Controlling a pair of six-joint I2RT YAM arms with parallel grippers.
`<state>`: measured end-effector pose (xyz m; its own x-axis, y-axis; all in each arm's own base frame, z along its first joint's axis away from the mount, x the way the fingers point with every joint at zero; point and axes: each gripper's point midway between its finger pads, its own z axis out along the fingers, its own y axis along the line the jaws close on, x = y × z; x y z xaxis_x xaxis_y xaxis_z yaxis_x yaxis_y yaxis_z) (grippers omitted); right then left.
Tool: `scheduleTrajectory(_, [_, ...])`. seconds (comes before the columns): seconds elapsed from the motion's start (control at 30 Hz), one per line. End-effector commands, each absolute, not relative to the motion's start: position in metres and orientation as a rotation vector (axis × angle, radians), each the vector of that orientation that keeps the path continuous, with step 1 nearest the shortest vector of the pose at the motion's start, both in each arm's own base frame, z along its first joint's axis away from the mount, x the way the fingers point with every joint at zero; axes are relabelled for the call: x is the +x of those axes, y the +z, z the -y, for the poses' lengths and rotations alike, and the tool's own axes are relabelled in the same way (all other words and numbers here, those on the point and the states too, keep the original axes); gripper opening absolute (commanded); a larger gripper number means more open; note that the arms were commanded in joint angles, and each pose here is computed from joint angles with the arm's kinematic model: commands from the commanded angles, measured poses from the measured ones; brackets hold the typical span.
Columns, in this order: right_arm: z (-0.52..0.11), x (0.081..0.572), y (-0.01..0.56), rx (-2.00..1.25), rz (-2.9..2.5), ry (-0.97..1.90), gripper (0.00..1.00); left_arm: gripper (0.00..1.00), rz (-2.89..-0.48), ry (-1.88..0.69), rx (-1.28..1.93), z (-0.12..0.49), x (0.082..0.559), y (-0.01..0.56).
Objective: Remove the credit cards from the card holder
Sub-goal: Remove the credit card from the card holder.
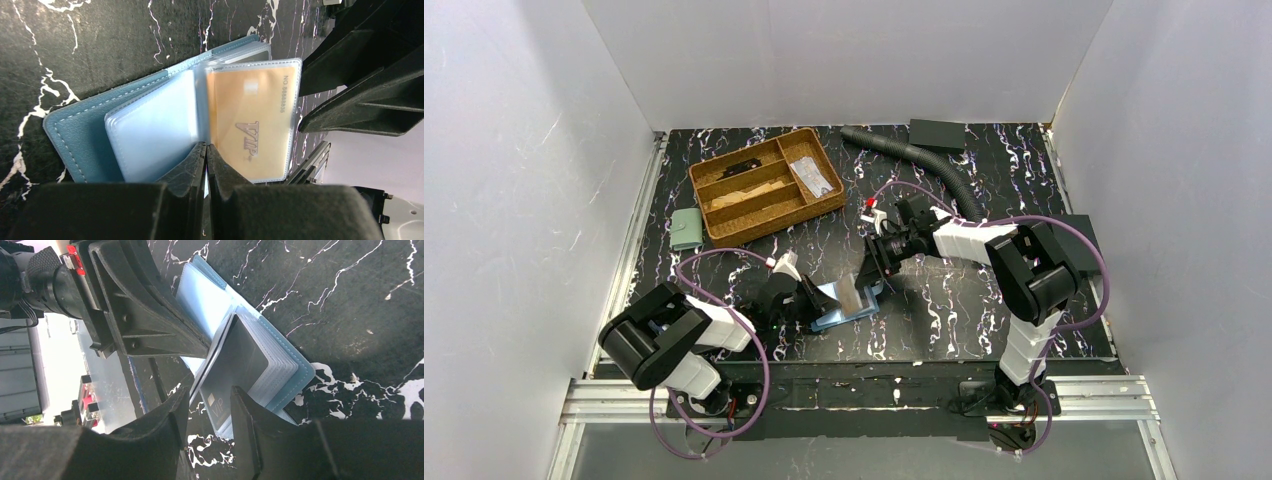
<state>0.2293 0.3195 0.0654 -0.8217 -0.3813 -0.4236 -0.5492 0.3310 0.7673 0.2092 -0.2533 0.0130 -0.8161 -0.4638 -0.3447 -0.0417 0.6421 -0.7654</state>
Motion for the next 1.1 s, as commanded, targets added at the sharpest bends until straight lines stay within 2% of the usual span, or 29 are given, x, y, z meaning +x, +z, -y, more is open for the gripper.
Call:
scheduleTrajectory(0.0, [-0.322, 0.236, 0.071, -0.871, -2.399, 1.493, 0.45, 0.04, -2.539, -0.834, -0.409, 0.218, 0.179, -0.040])
scheduleTrajectory(0.37, [-0.329, 0.225, 0.093, -0.912, -2.288, 1.660, 0.45, 0.04, -2.542, -0.843, -0.399, 0.219, 0.178, -0.040])
scheduleTrajectory(0.77, [-0.324, 0.229, 0.110, -0.920, -2.194, 1.712, 0.28, 0.04, -2.540, -0.855, -0.397, 0.221, 0.178, -0.040])
scheduleTrajectory(1.07, [-0.328, 0.221, 0.105, -0.933, -2.214, 1.762, 0.28, 0.04, -2.544, -0.862, -0.396, 0.222, 0.178, -0.041])
